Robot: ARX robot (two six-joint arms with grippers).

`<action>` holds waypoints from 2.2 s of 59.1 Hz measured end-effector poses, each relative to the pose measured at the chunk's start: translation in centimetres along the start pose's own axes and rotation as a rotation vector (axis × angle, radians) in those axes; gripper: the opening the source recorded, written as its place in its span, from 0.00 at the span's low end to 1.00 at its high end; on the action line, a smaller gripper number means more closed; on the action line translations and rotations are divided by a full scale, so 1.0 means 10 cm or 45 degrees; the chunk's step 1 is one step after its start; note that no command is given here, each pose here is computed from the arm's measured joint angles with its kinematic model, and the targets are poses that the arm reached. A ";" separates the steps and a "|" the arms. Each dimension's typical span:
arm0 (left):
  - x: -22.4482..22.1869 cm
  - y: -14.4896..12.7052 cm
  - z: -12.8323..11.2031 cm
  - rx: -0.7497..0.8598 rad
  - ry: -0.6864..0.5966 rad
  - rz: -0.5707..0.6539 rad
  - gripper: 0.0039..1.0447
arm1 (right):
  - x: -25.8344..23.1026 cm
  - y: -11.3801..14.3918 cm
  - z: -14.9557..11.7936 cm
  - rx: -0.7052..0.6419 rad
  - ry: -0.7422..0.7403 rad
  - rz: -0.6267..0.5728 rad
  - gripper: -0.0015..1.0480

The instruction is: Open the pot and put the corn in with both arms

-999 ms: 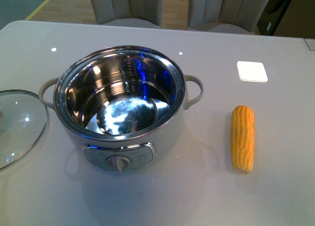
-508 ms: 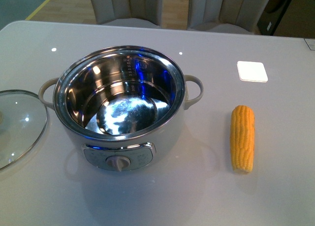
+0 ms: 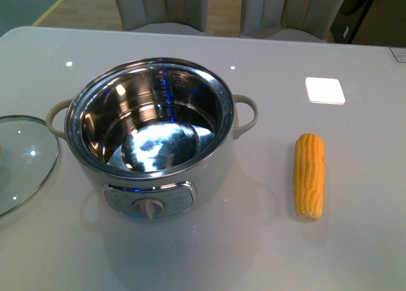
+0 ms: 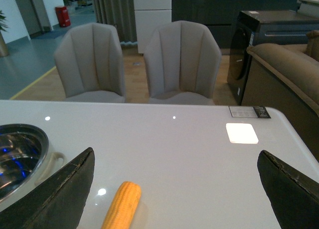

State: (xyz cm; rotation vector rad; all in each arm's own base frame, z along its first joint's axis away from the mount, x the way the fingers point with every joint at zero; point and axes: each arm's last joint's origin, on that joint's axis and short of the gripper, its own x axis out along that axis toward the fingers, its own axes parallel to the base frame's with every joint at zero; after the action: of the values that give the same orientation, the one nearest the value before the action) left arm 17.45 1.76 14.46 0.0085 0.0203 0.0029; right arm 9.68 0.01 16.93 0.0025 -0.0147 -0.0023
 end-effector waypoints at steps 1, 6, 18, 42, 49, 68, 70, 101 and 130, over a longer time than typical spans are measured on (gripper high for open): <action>-0.02 -0.02 0.00 -0.001 0.004 -0.011 0.03 | 0.00 0.00 0.00 0.000 0.000 0.001 0.92; -0.09 -0.04 0.02 -0.003 0.007 -0.002 0.03 | 0.00 0.00 0.00 0.000 0.000 0.002 0.92; -0.26 -0.17 0.14 -0.004 0.012 -0.006 0.03 | 0.00 0.00 0.00 0.000 0.000 0.001 0.92; -0.47 -0.17 0.24 -0.004 -0.035 0.000 0.03 | 0.00 0.00 0.00 0.000 0.000 0.001 0.92; -0.51 -0.17 0.25 -0.005 -0.039 0.000 0.03 | 0.00 0.00 0.00 0.000 0.000 0.002 0.92; -0.60 -0.17 0.25 -0.004 -0.043 0.000 0.03 | 0.00 0.00 0.00 0.000 0.000 0.001 0.92; -0.61 -0.17 0.25 -0.005 -0.043 0.000 0.03 | 0.00 0.00 0.00 0.000 0.000 0.002 0.92; -0.78 -0.17 0.22 -0.005 -0.037 0.000 0.03 | 0.00 0.00 0.00 0.000 0.000 0.002 0.92; -0.78 -0.17 0.22 -0.008 -0.038 0.000 0.50 | 0.04 0.04 -0.06 0.198 0.944 -0.070 0.92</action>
State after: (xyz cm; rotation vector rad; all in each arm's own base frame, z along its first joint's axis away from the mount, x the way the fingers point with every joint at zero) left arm 9.72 0.03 16.78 0.0025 -0.0093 0.0031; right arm 10.13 0.43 16.38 0.1592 0.7270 -0.0552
